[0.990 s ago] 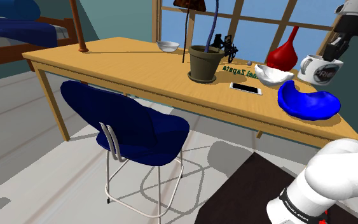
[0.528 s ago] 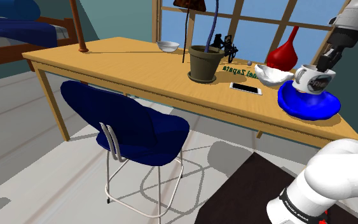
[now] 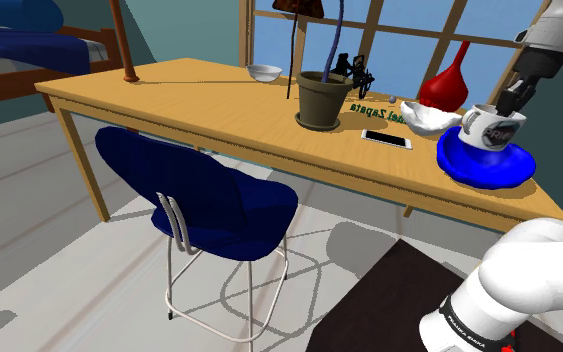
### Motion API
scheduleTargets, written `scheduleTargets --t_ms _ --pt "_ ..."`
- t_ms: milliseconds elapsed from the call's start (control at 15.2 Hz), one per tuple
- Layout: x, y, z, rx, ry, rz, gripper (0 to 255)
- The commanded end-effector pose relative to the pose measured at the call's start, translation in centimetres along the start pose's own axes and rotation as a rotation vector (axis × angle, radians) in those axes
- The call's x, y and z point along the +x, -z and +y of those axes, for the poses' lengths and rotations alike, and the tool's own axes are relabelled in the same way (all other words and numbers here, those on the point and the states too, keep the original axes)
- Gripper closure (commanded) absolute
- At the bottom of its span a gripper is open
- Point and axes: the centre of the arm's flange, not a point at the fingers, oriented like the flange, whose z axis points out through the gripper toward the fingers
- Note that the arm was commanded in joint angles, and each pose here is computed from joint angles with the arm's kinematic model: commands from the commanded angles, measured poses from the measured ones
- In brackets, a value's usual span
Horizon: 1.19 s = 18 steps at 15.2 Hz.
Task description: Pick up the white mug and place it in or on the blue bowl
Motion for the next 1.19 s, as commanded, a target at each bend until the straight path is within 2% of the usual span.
scheduleTargets --t_ms 0,330,594,1122 --pt "0.0 0.0 0.0 0.0 0.0 0.0 0" --pt "0.0 0.0 0.0 0.0 0.0 0.0 0" --pt "0.0 5.0 0.0 0.0 0.0 0.0 0" --pt "0.0 5.0 0.0 0.0 0.0 0.0 0"
